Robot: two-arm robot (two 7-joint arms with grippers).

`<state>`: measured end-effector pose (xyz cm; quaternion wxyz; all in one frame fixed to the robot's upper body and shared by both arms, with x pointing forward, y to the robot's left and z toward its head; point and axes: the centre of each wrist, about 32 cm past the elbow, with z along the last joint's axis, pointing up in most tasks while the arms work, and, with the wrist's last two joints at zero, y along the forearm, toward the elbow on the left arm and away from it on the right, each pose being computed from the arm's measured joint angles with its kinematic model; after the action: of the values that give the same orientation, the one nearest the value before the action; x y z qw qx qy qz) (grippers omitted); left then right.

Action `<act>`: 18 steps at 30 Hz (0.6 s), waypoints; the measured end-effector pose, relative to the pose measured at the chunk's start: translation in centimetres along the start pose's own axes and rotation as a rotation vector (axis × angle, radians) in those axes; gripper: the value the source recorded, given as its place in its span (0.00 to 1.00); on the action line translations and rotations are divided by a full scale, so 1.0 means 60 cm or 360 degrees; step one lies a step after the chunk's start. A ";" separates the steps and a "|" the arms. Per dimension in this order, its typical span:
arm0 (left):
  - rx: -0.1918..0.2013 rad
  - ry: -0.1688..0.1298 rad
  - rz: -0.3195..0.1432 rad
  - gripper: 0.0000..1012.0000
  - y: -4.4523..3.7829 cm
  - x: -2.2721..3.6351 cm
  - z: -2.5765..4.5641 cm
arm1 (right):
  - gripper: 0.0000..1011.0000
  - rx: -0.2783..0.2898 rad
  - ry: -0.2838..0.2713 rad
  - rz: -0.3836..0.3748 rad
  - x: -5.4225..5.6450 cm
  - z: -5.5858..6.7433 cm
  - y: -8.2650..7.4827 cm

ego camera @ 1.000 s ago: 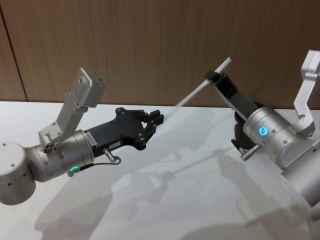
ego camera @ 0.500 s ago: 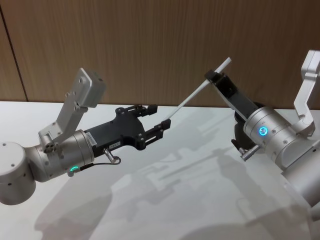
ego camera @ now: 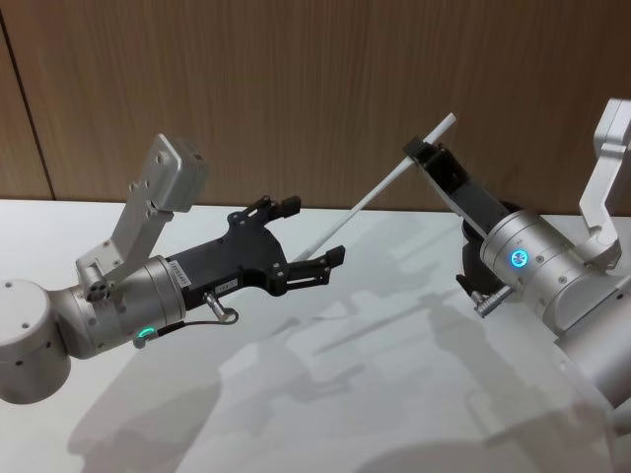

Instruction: Pick up the straw with one hand, pass it to the other hand, and insert it into the cup.

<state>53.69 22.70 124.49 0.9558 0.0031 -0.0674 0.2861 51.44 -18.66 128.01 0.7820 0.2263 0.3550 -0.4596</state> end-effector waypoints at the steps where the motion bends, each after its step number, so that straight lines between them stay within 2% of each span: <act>1: 0.0000 0.0000 0.0000 0.97 0.000 0.0000 0.000 | 0.00 0.0000 0.0000 0.0000 0.000 0.000 0.000; 2: 0.0000 0.0000 0.0000 0.99 0.000 0.0000 0.000 | 0.00 0.0000 0.0000 0.0000 0.000 0.000 0.000; 11: 0.0000 0.0000 0.0000 0.99 0.000 0.0000 0.000 | 0.00 -0.0003 -0.0007 0.0003 0.001 0.001 0.001; 18: 0.0000 0.0000 0.0000 0.99 0.000 0.0000 0.000 | 0.00 -0.0024 -0.0072 0.0028 0.001 0.014 0.007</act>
<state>53.69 22.69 124.49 0.9558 0.0031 -0.0674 0.2861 52.13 -19.05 128.54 0.7955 0.2130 0.3386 -0.4551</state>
